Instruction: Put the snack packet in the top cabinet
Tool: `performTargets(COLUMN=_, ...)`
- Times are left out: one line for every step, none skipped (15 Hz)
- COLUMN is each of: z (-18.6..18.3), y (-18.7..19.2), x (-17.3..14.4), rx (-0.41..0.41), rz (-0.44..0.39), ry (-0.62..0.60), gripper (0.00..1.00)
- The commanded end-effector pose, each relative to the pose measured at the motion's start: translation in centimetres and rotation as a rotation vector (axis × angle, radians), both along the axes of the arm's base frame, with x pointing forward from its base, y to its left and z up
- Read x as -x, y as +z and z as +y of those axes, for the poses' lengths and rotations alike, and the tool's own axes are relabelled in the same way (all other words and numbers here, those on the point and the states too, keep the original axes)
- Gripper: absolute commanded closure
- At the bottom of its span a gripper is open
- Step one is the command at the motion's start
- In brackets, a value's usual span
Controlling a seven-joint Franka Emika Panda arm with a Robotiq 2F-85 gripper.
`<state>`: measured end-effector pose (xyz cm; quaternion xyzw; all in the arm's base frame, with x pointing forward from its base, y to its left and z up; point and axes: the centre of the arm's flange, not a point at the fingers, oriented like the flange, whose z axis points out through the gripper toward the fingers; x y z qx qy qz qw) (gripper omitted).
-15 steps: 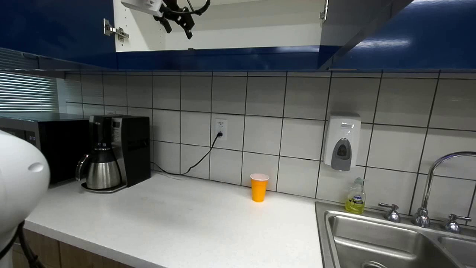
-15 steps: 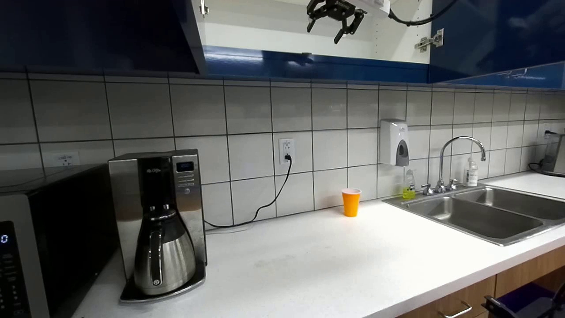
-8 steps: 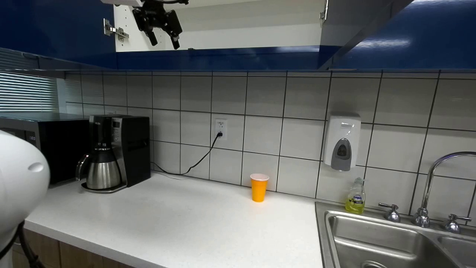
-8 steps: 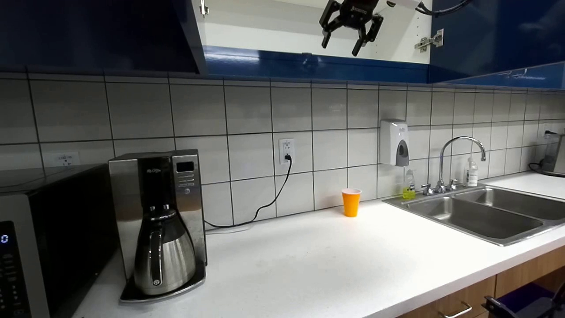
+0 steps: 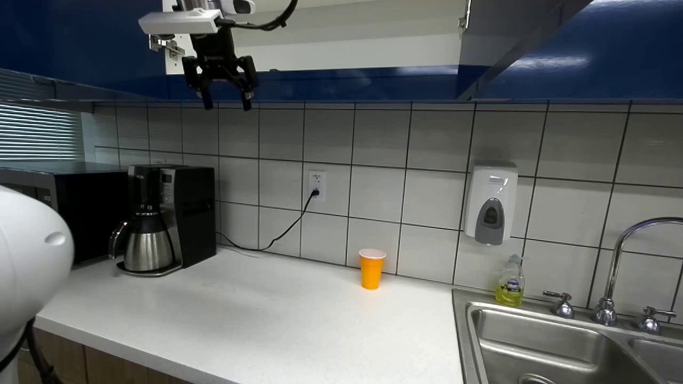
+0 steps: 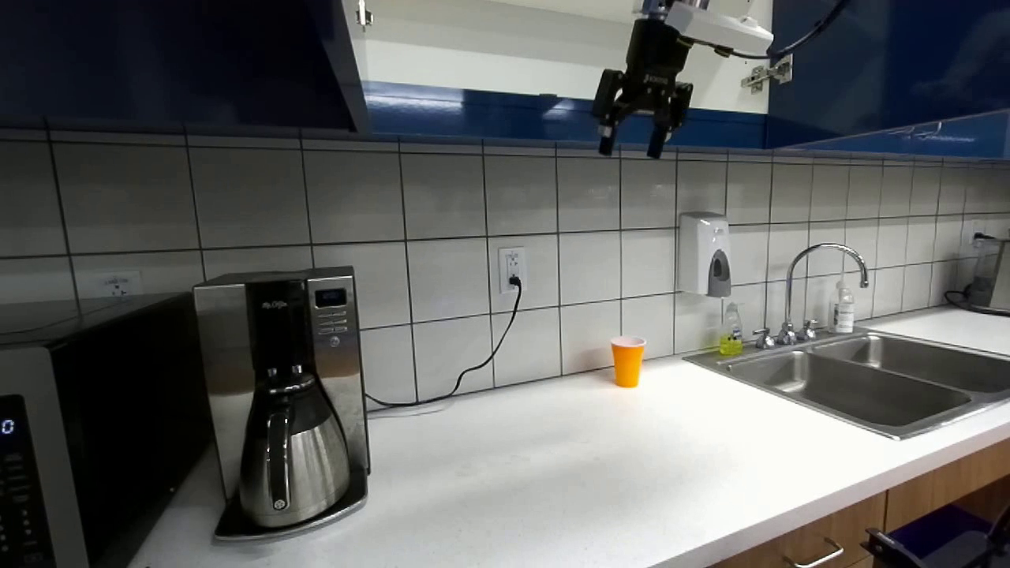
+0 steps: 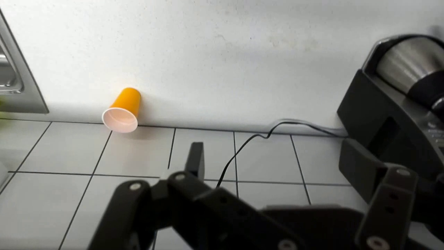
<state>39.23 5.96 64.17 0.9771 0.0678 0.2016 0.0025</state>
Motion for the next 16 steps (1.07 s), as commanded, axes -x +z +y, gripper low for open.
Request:
performTargets(z=0.0, y=-5.1, x=-1.0, rx=0.083, rz=0.061, ry=0.172, gripper=0.0)
performTargets(z=0.4, y=-6.8, x=-1.3, rx=0.103, rz=0.068, ry=0.22, gripper=0.0)
performTargets(z=0.9, y=-8.8, x=-1.6, rx=0.125, rz=0.069, ry=0.266, gripper=0.0)
performTargets(z=1.3, y=-10.4, x=-1.9, rx=0.139, rz=0.062, ry=0.313, gripper=0.0)
performTargets(z=1.9, y=-12.5, x=-2.3, rx=0.141, rz=0.037, ry=0.349, gripper=0.0)
performTargets(z=2.3, y=-14.1, x=-2.6, rx=0.128, rz=0.016, ry=0.353, gripper=0.0)
performTargets(z=2.8, y=-16.4, x=-2.8, rx=0.096, rz=-0.016, ry=0.331, gripper=0.0)
performTargets(z=3.1, y=-18.2, x=-2.8, rx=0.073, rz=-0.035, ry=0.337, gripper=0.0)
performTargets(z=3.3, y=-20.1, x=-2.8, rx=0.043, rz=-0.042, ry=0.325, gripper=0.0)
performTargets(z=3.5, y=-21.8, x=-2.8, rx=0.019, rz=-0.037, ry=0.308, gripper=0.0)
performTargets(z=3.5, y=-23.7, x=-2.6, rx=-0.012, rz=-0.021, ry=0.29, gripper=0.0)
performTargets(z=3.6, y=-25.2, x=-2.5, rx=-0.043, rz=-0.002, ry=0.266, gripper=0.0)
performTargets(z=3.5, y=-26.6, x=-2.2, rx=-0.067, rz=0.035, ry=0.239, gripper=0.0)
performTargets(z=3.2, y=-27.7, x=-1.9, rx=-0.095, rz=0.061, ry=0.211, gripper=0.0)
performTargets(z=3.0, y=-28.6, x=-1.5, rx=-0.103, rz=0.099, ry=0.181, gripper=0.0)
performTargets(z=2.8, y=-29.5, x=-1.4, rx=-0.12, rz=0.132, ry=0.166, gripper=0.0)
